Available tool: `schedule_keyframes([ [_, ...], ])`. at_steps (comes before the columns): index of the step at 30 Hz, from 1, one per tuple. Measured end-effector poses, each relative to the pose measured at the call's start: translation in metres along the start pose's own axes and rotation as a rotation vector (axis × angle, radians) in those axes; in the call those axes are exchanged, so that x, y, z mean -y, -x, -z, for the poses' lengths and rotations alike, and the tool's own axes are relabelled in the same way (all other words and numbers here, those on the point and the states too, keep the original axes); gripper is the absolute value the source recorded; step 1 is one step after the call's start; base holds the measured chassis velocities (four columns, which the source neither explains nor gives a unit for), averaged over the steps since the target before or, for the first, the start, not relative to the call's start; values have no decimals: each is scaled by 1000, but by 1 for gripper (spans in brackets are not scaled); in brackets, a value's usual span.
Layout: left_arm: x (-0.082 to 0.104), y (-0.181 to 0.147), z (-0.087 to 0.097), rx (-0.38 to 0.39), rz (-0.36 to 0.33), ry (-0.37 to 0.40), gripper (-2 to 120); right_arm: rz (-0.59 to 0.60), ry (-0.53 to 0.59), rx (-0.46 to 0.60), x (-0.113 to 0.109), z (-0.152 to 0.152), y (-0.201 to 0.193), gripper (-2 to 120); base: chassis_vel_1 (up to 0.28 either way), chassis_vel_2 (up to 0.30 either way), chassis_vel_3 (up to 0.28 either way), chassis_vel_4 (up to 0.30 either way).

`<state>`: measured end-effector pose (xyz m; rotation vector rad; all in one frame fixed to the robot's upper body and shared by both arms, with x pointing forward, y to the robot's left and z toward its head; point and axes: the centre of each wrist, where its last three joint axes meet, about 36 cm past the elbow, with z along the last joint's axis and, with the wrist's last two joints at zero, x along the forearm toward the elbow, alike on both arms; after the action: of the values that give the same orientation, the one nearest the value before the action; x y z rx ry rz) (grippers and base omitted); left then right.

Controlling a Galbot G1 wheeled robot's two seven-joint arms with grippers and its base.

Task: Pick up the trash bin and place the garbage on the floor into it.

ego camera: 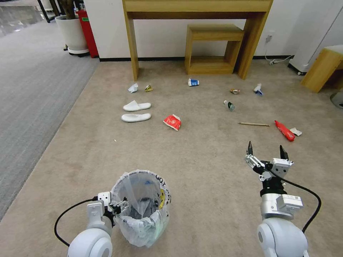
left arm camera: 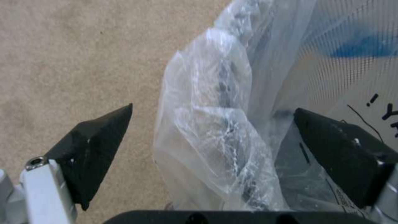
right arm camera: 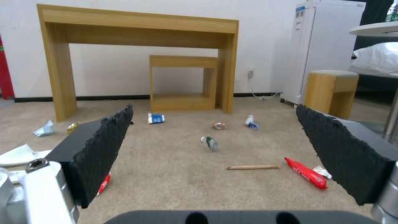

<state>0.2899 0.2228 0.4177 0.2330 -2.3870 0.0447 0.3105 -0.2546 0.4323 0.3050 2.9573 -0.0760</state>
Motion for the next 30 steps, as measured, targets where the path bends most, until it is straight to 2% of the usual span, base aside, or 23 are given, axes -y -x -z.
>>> schedule_keyframes([
  [10, 6, 12, -2, -38, 16, -14, 100, -1, -4, -9, 0, -5, 5, 100, 0, 0, 0, 0],
  [30, 13, 26, -5, -49, 21, -50, 99, 2, -2, -28, -3, -18, 15, 100, 0, 0, 0, 0],
])
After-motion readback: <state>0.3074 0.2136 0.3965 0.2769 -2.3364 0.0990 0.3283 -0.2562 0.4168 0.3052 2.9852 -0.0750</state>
